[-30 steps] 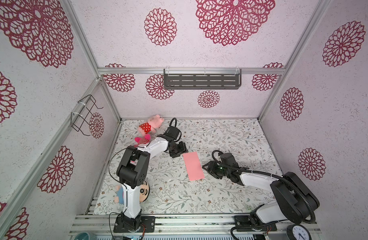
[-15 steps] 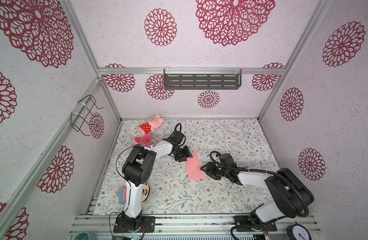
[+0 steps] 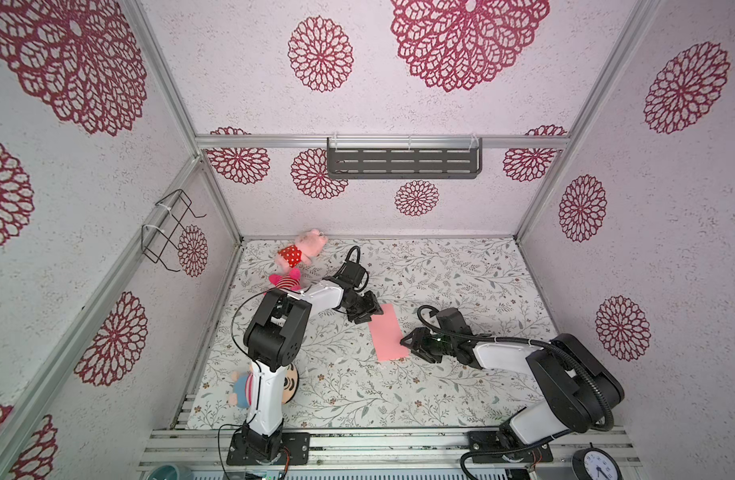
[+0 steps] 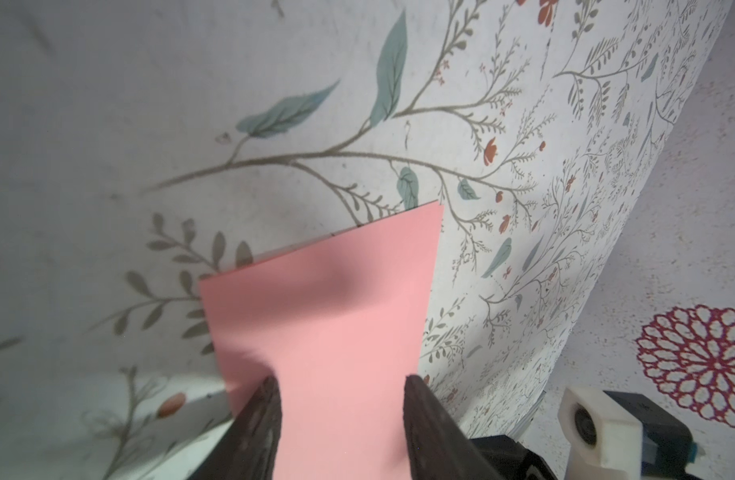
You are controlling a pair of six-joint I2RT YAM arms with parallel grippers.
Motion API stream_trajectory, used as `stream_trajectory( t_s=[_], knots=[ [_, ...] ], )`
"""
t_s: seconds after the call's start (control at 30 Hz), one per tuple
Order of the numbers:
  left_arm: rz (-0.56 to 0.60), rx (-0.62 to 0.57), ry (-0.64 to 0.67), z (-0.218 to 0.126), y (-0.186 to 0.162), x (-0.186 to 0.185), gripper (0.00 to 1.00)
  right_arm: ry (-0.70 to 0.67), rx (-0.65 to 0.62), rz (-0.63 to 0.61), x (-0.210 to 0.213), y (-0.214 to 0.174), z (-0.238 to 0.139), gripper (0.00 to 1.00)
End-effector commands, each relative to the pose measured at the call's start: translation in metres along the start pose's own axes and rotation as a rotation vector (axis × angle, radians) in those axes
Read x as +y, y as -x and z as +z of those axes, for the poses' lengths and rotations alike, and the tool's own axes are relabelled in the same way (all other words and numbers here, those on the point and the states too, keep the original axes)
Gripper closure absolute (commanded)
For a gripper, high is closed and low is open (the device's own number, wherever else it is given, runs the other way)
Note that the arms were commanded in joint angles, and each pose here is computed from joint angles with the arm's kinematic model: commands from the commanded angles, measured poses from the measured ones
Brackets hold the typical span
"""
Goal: Fold a paper plane with a square sheet of paper (pick it up from the middle)
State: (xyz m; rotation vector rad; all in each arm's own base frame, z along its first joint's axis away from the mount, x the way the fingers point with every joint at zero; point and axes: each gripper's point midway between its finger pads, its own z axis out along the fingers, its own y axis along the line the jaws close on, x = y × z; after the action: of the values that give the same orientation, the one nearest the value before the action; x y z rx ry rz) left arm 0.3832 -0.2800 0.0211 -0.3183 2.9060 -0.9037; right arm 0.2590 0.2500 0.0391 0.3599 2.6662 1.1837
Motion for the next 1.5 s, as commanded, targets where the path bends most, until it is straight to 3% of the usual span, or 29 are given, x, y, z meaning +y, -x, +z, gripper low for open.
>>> stream_trajectory(
  t_s=[0.0, 0.47, 0.67, 0.97, 1.47],
  knots=[
    [-0.036, 0.040, 0.075, 0.012, -0.012, 0.029, 0.49, 0.036, 0.017, -0.029, 0.011, 0.003, 0.002, 0.45],
    [-0.029, 0.045, 0.071, 0.014, -0.012, 0.029, 0.49, 0.125, 0.000, 0.038, 0.023, 0.006, 0.005, 0.66],
    [-0.026, 0.046, 0.069, 0.014, -0.012, 0.028, 0.49, 0.098, 0.028, 0.069, 0.016, 0.001, 0.007, 0.72],
    [-0.020, 0.046, 0.076, 0.014, -0.013, 0.029, 0.49, 0.053, 0.023, 0.061, 0.017, 0.007, 0.007, 0.93],
    [-0.026, 0.055, 0.104, 0.019, -0.019, 0.043, 0.50, 0.113, 0.049, 0.000, 0.053, 0.017, 0.032, 0.99]
  ],
)
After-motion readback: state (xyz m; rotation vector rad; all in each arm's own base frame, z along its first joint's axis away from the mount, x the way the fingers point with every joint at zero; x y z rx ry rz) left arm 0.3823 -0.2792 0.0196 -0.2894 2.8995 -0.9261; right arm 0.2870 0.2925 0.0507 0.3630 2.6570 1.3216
